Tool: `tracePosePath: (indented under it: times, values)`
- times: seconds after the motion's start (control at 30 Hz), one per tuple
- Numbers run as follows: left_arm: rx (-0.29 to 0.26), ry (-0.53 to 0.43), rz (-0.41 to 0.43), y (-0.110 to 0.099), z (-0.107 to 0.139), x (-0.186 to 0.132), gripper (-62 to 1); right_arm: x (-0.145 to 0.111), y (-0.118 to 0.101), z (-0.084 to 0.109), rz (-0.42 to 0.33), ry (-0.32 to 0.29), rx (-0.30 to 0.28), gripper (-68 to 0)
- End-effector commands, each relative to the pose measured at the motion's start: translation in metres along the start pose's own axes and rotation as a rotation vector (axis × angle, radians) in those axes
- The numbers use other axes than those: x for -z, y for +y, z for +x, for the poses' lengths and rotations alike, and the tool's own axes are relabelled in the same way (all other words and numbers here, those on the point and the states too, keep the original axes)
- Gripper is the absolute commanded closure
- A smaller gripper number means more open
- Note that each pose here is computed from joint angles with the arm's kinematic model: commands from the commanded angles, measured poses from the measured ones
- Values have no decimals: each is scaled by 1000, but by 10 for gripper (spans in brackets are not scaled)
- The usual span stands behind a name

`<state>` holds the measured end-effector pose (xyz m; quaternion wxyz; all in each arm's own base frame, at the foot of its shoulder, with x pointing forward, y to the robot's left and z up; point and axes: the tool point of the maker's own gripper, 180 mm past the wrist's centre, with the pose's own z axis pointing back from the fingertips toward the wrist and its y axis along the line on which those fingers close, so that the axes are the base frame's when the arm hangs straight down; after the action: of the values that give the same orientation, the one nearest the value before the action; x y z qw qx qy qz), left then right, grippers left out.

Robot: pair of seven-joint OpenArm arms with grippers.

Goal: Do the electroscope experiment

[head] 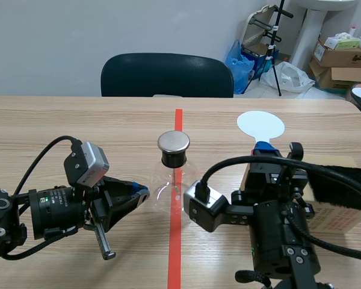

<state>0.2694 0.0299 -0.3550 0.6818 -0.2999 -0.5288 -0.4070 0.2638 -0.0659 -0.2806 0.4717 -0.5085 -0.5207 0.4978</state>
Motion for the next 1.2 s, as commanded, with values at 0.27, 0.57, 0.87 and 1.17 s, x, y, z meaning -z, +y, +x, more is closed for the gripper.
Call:
tracePosePath:
  times: [0.27,0.57,0.87,1.17]
  values:
    - [9,-41,3,4,13,3,-29,0,-32,-25,-71,5,17,-10]
    - [-5,-48,-67,-15,20,-14,-29,-16,-33,-49,-100,-36,-13,-10]
    - [45,-134,-154,-77,81,-77,-29,-27,-32,-65,-148,-53,-4,-10]
    - [84,-178,-162,-106,121,-96,-29,-39,-1,-70,-75,-28,69,-10]
